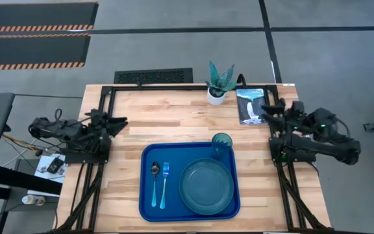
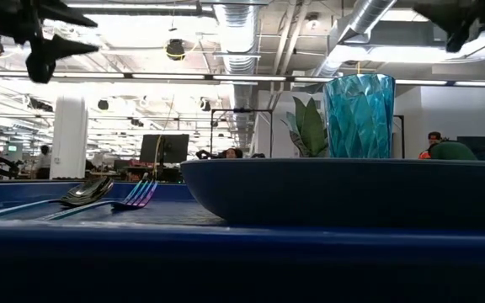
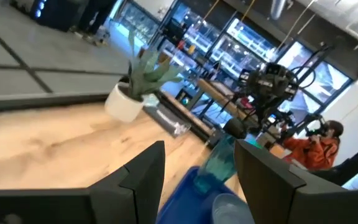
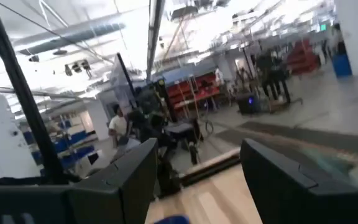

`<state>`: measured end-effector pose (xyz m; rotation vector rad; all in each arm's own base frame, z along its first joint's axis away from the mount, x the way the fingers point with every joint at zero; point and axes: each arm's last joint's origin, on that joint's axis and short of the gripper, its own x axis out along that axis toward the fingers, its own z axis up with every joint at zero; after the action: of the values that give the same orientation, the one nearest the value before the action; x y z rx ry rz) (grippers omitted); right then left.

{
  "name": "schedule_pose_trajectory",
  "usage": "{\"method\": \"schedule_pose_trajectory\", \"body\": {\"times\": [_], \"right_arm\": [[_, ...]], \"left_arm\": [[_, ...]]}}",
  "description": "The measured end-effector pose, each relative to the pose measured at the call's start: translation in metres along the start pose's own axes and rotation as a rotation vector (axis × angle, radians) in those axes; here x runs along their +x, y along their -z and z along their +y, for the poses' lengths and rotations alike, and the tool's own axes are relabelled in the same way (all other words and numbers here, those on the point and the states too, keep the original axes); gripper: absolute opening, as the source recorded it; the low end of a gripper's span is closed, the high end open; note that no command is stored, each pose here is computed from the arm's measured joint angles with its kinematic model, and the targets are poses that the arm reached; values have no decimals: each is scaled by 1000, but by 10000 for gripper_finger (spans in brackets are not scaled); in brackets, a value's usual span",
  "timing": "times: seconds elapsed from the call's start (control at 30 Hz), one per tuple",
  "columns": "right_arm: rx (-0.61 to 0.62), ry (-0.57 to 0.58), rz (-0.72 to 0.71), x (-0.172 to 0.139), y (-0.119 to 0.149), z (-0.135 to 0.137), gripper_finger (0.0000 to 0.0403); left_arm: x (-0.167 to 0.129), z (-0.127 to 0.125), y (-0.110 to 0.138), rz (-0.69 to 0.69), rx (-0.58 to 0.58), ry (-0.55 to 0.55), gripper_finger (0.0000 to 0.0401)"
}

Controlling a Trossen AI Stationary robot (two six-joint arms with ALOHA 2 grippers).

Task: Pick and place plate/cup/fork/spoon on tray
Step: Return to Home Position

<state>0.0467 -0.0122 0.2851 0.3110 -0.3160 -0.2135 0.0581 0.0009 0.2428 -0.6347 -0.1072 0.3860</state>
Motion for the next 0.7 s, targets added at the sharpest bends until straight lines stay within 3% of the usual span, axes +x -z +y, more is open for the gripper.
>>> {"method": "schedule_pose_trajectory", "body": {"times": [0.2, 0.53, 0.7], "right_arm": [[20, -42, -13, 10, 26, -8, 254], [121, -98, -105, 18, 74, -26, 254], [172, -58, -41, 19, 90, -33, 254]], "left_arm": [[10, 6, 21, 7, 3, 3, 179], [27, 23, 67, -64, -146, 11, 179], [29, 25, 68, -111, -175, -24, 179]]}}
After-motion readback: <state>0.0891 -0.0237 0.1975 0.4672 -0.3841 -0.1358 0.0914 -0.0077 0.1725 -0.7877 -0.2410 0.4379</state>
